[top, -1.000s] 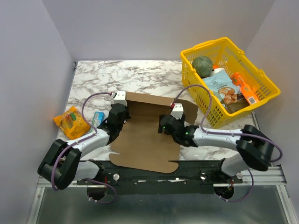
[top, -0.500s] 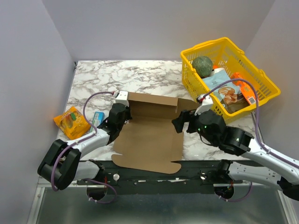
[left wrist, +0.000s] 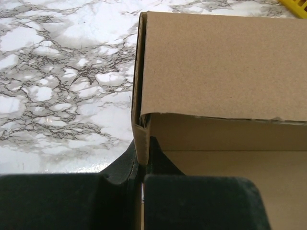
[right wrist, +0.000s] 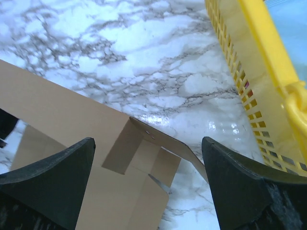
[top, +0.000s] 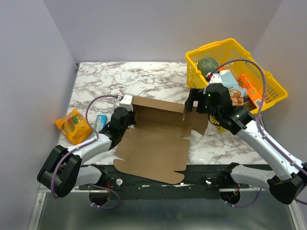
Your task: Fold the paper box
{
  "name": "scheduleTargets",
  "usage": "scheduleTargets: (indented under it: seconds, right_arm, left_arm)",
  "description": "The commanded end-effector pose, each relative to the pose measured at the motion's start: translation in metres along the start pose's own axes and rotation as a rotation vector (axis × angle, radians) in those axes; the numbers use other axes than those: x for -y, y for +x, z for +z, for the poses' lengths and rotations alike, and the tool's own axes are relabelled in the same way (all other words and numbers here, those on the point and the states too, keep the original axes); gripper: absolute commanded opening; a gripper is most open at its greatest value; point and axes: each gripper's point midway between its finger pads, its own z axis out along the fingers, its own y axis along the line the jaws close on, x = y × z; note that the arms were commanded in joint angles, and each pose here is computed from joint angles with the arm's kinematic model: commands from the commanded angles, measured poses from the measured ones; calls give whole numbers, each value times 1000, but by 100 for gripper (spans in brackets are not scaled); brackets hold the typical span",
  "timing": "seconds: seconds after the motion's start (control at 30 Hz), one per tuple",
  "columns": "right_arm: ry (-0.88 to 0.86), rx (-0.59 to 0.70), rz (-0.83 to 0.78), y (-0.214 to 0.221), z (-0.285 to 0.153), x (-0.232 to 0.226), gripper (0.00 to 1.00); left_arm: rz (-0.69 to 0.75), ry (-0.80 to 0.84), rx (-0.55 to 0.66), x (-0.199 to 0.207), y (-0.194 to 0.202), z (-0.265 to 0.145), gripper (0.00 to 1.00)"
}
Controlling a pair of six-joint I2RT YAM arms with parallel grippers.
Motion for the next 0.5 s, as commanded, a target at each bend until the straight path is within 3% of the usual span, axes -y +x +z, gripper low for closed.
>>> scheduleTargets:
  seconds: [0.0,0.47]
  right_arm:
    - [-2,-48,-101,10,2,6,100]
    - [126,-128,-175,57,6,44,99]
  left_arm:
    - [5,21,-48,1,15,-7,0]
    - [1,9,-38,-1,12,-9,0]
